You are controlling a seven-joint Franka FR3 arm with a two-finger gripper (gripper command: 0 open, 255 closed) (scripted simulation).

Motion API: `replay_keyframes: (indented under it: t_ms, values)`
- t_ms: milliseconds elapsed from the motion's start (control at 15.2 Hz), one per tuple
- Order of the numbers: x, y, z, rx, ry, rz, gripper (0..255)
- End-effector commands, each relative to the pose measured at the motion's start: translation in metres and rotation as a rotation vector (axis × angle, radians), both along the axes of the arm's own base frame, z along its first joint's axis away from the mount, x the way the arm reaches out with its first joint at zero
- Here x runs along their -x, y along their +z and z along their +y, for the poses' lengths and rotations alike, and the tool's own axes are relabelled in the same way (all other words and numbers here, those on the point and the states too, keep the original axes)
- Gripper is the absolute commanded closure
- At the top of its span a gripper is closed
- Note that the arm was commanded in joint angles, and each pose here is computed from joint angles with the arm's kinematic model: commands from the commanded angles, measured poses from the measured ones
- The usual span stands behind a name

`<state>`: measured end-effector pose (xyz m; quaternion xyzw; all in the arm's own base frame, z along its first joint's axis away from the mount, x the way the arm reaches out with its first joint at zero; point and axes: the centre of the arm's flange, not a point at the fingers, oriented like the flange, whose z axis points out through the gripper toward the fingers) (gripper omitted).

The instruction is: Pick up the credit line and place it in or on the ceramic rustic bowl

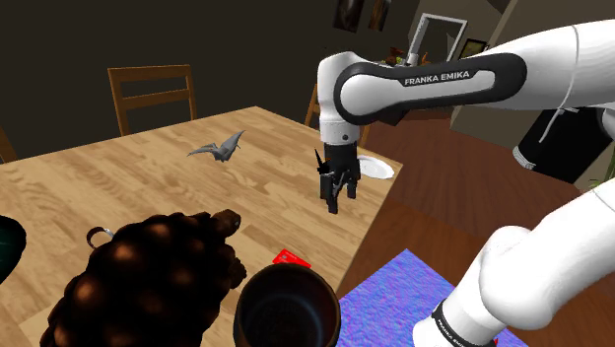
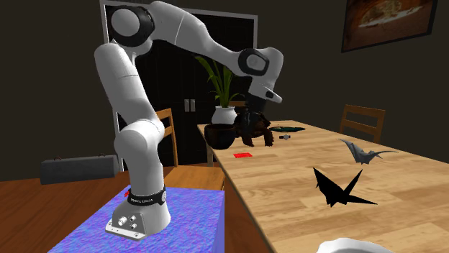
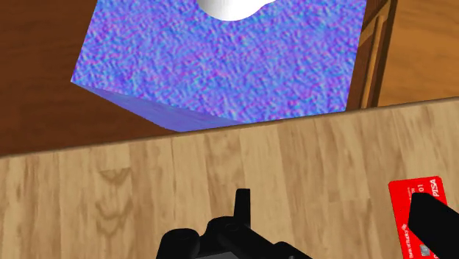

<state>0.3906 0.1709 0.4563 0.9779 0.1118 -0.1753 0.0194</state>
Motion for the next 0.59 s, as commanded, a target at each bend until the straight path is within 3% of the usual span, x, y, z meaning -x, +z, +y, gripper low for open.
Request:
replay_keyframes:
  t_ms: [0,528]
  values:
    - [-0.006,-0.017,0.025,0.01,0.025,0.036,0]
    - [-0.014,-0.09,0.122,0.052,0.125,0.177,0]
